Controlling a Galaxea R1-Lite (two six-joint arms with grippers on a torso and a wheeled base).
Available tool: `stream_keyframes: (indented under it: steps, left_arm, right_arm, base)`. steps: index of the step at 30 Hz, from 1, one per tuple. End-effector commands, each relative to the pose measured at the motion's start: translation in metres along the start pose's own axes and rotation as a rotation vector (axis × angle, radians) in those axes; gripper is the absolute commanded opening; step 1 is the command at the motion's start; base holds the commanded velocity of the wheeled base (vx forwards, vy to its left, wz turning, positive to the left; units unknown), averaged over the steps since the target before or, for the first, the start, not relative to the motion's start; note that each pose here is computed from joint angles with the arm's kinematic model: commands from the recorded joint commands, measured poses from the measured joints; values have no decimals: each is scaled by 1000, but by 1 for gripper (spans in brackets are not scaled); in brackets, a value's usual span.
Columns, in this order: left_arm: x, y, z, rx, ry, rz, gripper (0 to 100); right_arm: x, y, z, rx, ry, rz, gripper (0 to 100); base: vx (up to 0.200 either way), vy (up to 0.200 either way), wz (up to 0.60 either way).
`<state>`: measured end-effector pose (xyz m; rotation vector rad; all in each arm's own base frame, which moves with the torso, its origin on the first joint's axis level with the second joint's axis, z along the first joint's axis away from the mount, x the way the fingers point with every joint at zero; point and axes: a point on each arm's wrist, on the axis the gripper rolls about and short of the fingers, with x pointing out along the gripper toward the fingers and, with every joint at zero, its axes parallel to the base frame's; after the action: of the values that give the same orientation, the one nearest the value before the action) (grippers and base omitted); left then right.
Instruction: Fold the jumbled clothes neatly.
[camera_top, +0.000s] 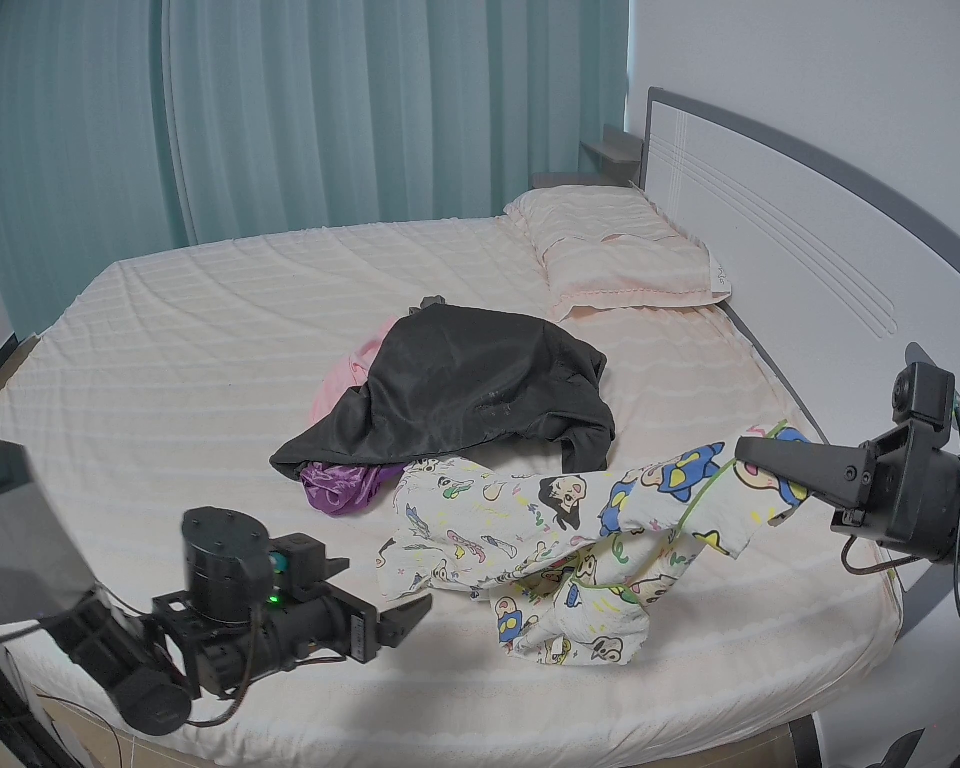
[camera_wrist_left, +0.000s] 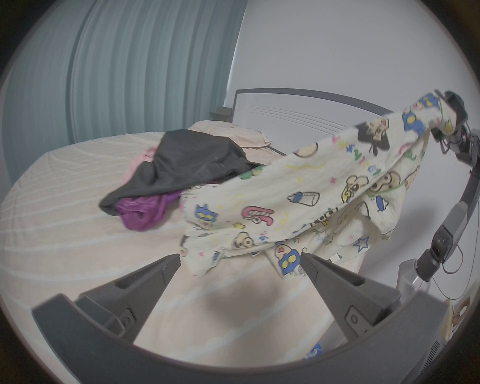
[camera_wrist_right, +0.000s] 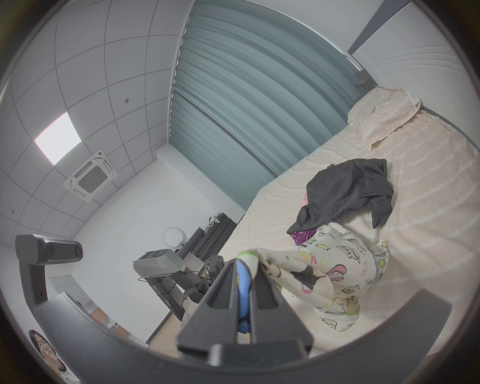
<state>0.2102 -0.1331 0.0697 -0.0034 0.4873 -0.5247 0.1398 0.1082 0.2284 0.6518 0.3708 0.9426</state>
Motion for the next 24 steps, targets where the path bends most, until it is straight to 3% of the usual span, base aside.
stream_keyframes:
  steps: [1, 15, 24]
  left_arm:
    - [45, -19, -28, 12, 87, -35, 100]
    - [91, -19, -27, -35, 38, -28, 100]
    - [135, -6, -35, -66, -99, 25, 100]
  right_arm:
    - [15, -5, 3, 10, 20, -12, 0]
    - [24, -1, 13, 0, -1, 1, 0]
    - [21, 7, 20, -16, -36, 22, 0]
  base:
    - [0, 0, 0]
    - [0, 0, 0]
    - [0, 0, 0]
